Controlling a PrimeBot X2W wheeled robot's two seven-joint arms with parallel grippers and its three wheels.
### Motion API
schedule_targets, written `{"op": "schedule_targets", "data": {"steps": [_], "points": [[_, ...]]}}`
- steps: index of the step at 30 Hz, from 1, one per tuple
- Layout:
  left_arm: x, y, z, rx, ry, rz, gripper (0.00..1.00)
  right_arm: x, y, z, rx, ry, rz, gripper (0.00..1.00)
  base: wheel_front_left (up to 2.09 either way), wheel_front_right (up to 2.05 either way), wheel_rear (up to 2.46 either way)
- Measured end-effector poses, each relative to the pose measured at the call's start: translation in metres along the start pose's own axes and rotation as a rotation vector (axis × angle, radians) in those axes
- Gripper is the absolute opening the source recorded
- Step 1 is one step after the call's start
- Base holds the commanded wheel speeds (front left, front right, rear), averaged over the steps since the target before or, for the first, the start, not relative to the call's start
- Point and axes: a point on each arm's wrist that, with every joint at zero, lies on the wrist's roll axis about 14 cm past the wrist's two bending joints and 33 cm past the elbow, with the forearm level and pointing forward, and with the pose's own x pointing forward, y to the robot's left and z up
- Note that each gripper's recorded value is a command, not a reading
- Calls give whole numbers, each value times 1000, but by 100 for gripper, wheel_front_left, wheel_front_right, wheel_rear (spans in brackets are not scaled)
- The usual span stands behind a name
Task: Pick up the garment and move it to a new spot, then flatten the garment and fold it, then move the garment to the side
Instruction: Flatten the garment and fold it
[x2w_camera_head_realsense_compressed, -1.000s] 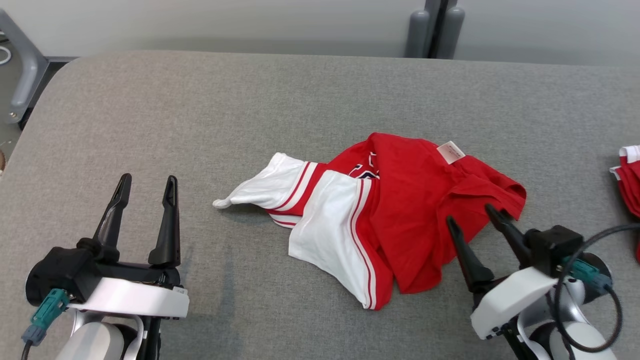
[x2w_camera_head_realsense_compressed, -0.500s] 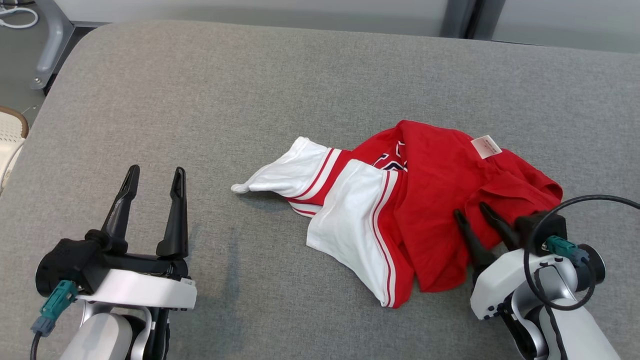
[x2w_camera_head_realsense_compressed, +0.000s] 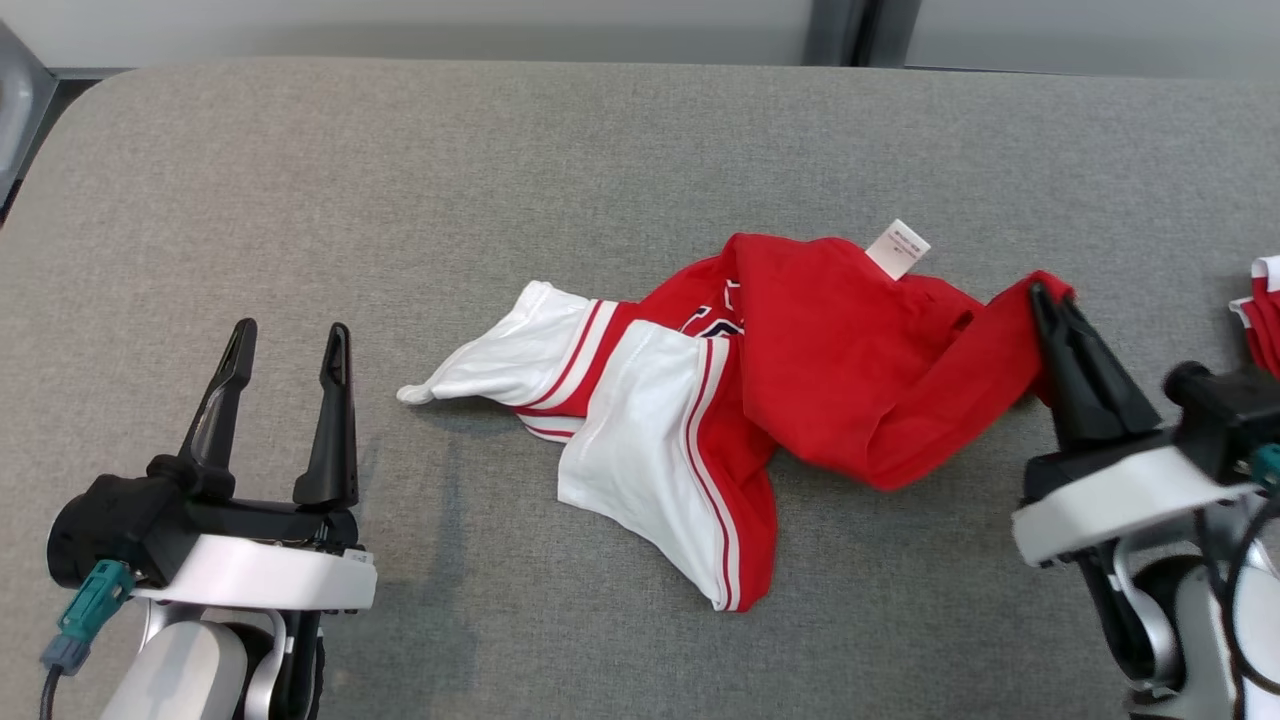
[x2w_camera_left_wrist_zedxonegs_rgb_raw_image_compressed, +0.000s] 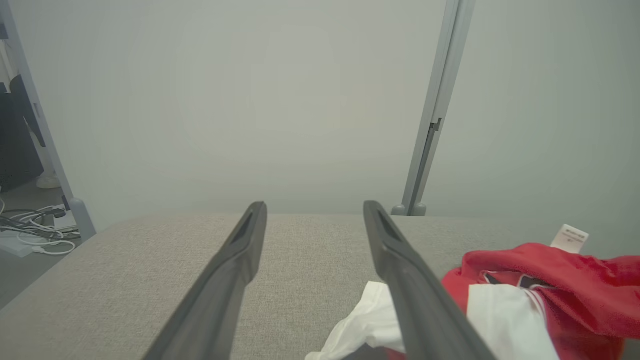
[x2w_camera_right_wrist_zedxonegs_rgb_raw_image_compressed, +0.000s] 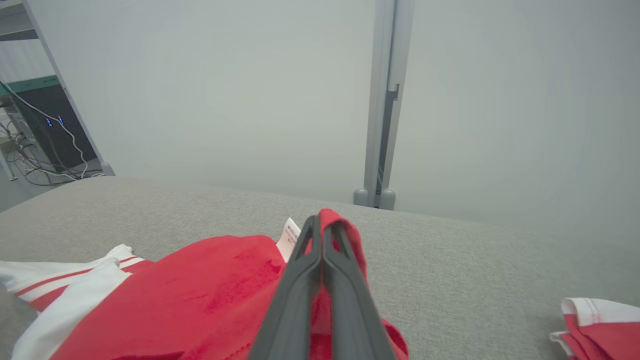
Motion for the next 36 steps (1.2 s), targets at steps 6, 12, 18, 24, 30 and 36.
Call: {"op": "schedule_targets", "data": {"steps": [6, 12, 18, 24, 30, 36], "points": [[2, -5, -5, 2, 11, -19, 100, -42, -48, 2, -24, 23, -161, 0, 0, 0, 0], [7, -11, -6, -4, 9, -37, 100, -89, -76, -46, 75, 186, -276, 0, 0, 0, 0], [10, -13, -9, -2, 16, -46, 100, -132, -96, -111, 202, 352, -392, 0, 0, 0, 0], [12, -15, -11, -2, 22, -50, 100, -139, -92, -148, 271, 422, -415, 0, 0, 0, 0], [11, -15, -10, -7, 20, -47, 100, -125, -87, -145, 265, 372, -392, 100, 0, 0, 0], [5, -15, -8, -9, 21, -40, 100, -106, -95, -97, 175, 211, -374, 100, 0, 0, 0]]}}
